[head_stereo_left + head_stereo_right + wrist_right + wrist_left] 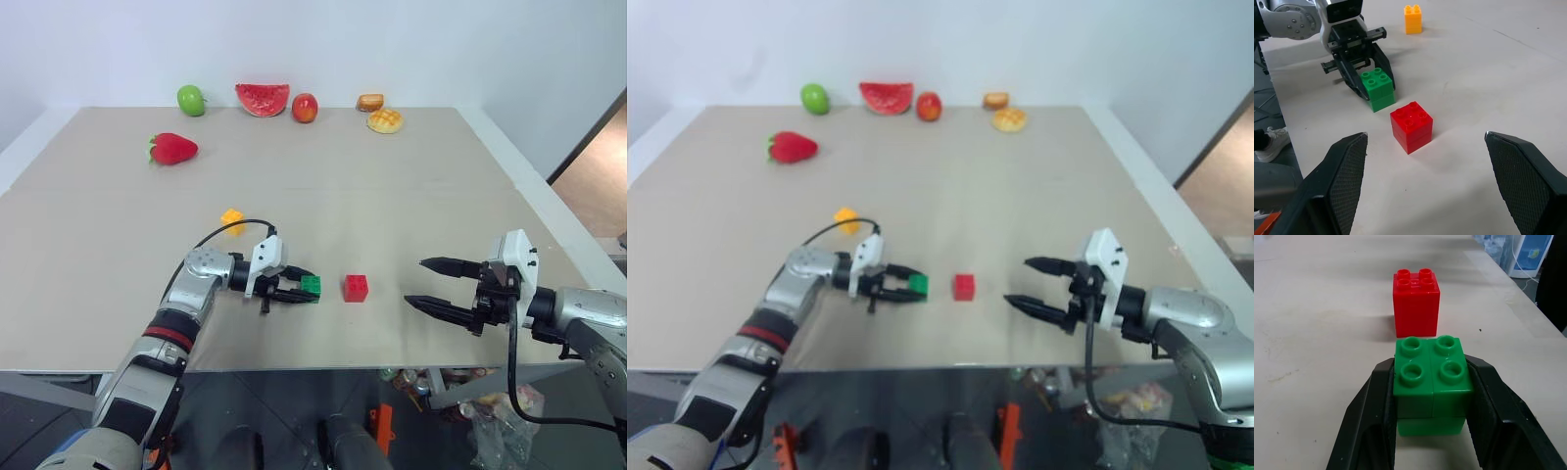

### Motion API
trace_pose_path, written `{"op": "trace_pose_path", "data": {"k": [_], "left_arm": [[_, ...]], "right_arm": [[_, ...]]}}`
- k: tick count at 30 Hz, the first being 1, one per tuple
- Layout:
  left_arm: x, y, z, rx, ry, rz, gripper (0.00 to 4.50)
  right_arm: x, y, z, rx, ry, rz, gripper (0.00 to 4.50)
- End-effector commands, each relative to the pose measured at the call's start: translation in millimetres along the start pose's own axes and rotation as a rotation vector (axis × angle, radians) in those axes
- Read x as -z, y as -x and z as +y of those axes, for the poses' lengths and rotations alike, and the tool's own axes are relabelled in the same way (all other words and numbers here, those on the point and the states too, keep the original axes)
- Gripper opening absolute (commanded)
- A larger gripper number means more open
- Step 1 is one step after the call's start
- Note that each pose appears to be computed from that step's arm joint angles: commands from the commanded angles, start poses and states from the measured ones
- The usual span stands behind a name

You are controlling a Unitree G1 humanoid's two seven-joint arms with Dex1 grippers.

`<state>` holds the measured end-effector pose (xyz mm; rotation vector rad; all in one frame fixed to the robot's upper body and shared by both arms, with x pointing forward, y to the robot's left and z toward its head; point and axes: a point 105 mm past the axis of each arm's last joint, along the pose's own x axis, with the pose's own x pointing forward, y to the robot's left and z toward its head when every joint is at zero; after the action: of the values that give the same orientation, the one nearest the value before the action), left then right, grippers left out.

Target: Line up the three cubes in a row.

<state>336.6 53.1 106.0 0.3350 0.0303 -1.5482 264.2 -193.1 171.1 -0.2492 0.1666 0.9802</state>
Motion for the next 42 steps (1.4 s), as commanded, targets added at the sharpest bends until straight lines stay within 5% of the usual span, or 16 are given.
{"op": "trace_pose_path", "data": {"k": [1, 5, 7, 12, 22, 33, 42], "left_arm": [[-3, 2, 3, -0.037, -0.008, -0.009, 1.32], [-3, -1, 7, -0.068, -0.006, -0.013, 1.32], [-3, -1, 10, -0.094, 0.004, -0.025, 2.33], [-4, 8, 12, -0.094, -0.002, -0.023, 4.05], [-7, 65, -6, -0.064, 0.019, 0.050, 4.05], [0, 152, 4, -0.602, 0.169, 0.070, 4.05], [29, 155, 20, -0.918, 0.271, 0.090, 4.05]], "right_arm": [[-12, -1, 1, -0.001, 0.052, -0.033, 3.98], [-14, -3, 0, -0.003, 0.056, -0.036, 3.98], [-14, -4, -1, -0.004, 0.057, -0.038, 3.98], [-16, -5, 0, -0.011, 0.057, -0.040, 3.98], [-23, -10, -3, -0.047, 0.069, -0.050, 3.98], [-65, -52, -16, 0.001, 0.126, -0.217, 3.98], [-65, -76, -10, -0.048, 0.137, -0.218, 3.98]]}}
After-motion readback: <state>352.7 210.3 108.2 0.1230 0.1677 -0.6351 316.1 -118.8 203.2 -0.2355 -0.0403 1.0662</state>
